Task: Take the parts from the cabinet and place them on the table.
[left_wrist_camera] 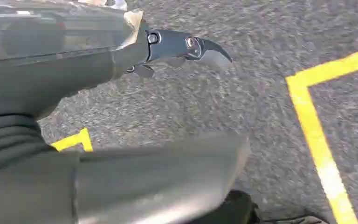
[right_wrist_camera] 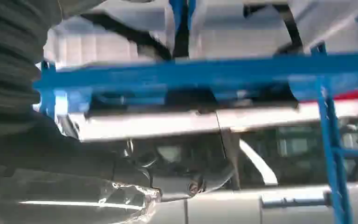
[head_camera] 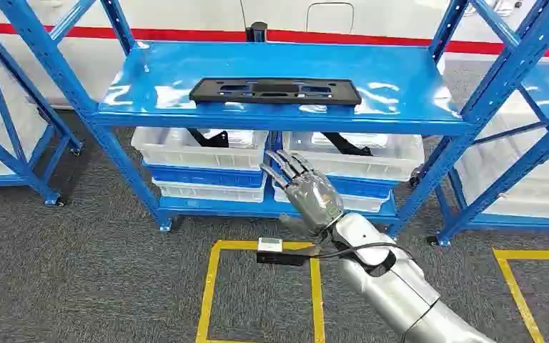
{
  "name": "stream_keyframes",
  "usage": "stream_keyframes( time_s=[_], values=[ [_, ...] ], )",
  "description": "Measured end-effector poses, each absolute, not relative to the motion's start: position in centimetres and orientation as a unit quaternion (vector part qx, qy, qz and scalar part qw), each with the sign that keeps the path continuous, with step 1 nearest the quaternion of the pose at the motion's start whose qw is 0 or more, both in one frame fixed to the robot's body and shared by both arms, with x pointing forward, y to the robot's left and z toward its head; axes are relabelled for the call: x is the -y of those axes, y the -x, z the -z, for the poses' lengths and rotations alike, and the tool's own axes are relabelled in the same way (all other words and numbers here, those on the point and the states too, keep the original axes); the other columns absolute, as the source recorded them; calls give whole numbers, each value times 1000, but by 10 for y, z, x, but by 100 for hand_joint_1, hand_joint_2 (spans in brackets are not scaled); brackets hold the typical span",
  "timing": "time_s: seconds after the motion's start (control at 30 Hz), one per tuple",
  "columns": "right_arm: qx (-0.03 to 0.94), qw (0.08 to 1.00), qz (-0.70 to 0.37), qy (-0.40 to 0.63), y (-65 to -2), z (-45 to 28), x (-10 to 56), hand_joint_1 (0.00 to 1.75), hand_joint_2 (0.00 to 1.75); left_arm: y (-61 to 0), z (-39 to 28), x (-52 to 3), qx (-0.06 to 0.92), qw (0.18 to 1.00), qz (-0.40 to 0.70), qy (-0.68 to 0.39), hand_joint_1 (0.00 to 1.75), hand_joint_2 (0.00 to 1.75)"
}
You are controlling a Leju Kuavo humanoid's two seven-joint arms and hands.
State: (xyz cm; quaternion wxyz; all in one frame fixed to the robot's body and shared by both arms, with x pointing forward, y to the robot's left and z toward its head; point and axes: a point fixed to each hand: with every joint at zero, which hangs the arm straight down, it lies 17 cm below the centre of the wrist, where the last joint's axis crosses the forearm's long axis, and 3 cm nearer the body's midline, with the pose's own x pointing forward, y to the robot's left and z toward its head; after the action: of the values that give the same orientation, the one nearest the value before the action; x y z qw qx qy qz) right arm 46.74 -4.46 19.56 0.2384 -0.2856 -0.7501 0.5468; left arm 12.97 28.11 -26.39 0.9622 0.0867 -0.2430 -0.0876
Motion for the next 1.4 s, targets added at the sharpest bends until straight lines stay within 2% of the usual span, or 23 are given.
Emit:
stream_keyframes(
  time_s=[0.2,0.5,1.4],
  values=[
    [753,232,-546,286,-467,-201,40,0,175,-147,259,-274,259,958,87,-82,0,0],
    [749,237,-554,277,-462,-188,35,0,175,-130,263,-279,247,961,89,-88,0,0],
    [755,238,-545,278,-460,-191,26,0,175,-140,260,-276,259,957,87,-99,0,0]
  ],
)
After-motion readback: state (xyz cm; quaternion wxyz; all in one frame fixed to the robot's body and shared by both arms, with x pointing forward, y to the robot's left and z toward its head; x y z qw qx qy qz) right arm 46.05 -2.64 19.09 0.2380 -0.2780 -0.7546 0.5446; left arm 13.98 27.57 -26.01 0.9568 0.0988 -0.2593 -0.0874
